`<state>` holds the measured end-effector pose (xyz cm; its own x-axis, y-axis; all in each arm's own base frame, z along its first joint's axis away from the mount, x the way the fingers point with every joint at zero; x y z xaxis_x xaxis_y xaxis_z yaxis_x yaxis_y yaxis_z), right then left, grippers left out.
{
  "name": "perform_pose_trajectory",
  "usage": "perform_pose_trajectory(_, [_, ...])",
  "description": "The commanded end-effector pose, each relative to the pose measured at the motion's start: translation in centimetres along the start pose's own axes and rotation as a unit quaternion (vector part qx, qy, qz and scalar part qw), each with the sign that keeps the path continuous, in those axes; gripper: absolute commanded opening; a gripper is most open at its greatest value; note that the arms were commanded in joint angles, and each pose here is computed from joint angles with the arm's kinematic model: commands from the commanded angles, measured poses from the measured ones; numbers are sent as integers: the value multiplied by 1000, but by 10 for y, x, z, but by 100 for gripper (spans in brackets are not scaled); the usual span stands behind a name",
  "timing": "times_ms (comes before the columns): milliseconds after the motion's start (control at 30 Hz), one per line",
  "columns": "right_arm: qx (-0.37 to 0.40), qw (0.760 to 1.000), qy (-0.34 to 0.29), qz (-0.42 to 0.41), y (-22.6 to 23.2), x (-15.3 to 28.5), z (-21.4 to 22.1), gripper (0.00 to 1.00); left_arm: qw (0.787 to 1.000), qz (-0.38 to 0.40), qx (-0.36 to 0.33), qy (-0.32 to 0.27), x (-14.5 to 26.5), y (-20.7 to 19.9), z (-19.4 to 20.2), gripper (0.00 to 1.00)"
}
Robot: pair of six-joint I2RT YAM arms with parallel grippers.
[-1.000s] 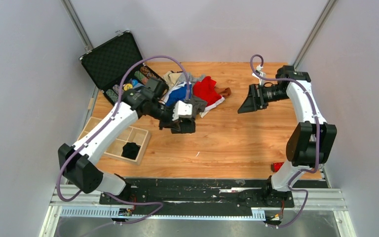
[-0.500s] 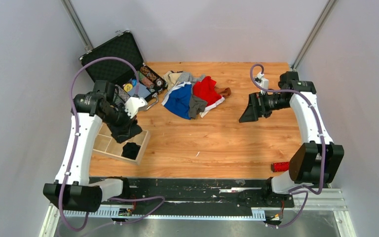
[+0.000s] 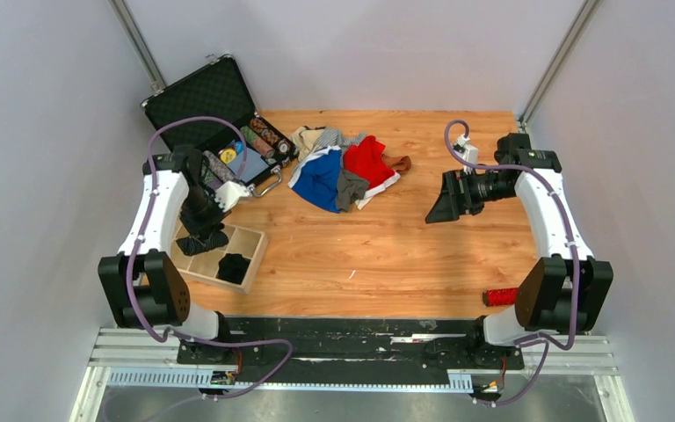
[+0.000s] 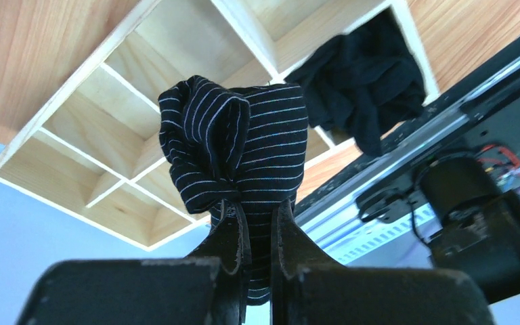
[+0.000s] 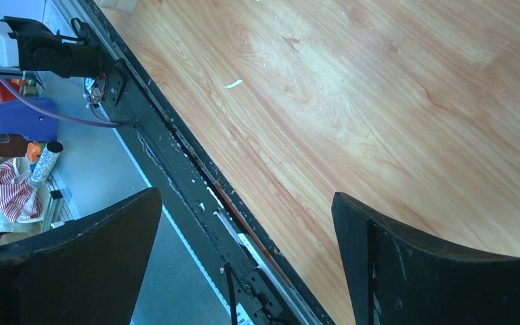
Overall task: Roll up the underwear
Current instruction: Place the underwear in the storage box.
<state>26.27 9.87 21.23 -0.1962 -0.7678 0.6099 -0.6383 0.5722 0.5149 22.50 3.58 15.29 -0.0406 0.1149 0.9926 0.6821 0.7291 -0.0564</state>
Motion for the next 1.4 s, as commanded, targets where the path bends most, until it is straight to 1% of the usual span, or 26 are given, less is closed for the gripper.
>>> perform_pose_trajectory(0, [11, 1000, -8, 8, 7, 3, 2, 100, 995, -15, -94, 21, 1, 14, 16, 0])
perform_pose_trajectory(100, [12, 1000, -4, 11, 7, 4, 5, 100, 994, -4, -99, 41, -10, 20, 23, 0])
perform_pose_trajectory(167, [14, 1000, -1, 15, 7, 5, 5, 100, 995, 6, -94, 43, -14, 23, 21, 0])
perform_pose_trajectory(267, [15, 1000, 3, 19, 5, 6, 4, 100, 996, 7, -82, 30, -19, 27, 13, 0])
perform_pose_trajectory(333, [15, 1000, 5, 20, 4, 7, 3, 100, 996, 20, -81, 30, -23, 24, 13, 0])
perform_pose_trajectory(433, [16, 1000, 7, 23, 3, 7, 2, 100, 994, 42, -87, 47, -30, 16, 22, 0])
perform_pose_trajectory(600, [12, 1000, 11, 22, 2, 6, 6, 100, 992, 46, -98, 59, -33, 6, 36, 0])
perform_pose_trajectory(767, [7, 999, 21, 24, -1, 4, 11, 100, 992, 55, -97, 55, -40, -4, 42, 0])
perform_pose_trajectory(933, [10, 999, 33, 28, -4, 5, 12, 100, 992, 50, -101, 55, -55, 2, 41, 0])
perform_pose_trajectory(1033, [12, 998, 42, 37, -6, 9, 11, 100, 993, 47, -102, 43, -63, 5, 37, 0])
perform_pose_trajectory(1200, [-3, 998, 57, 37, -7, 10, 12, 100, 993, 67, -96, 34, -74, -1, 36, 0])
perform_pose_trajectory(1300, [-17, 996, 74, 39, -12, 7, 20, 100, 992, 71, -97, 31, -74, -8, 39, 0])
perform_pose_trajectory(1367, [-24, 995, 85, 41, -16, 6, 24, 100, 992, 59, -106, 28, -69, -10, 43, 0])
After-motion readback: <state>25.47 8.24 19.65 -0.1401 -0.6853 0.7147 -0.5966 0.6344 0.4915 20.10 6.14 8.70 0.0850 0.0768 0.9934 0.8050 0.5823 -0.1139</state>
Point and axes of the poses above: each gripper's point midway between its finger pads, its own x axis back along the fingers, its own y axis along the line the jaws close on, z = x × y, the point moved 1 cm from there along x, back along the fingers, and after that the axes turned 7 degrees about x, right-handed, at the moved point
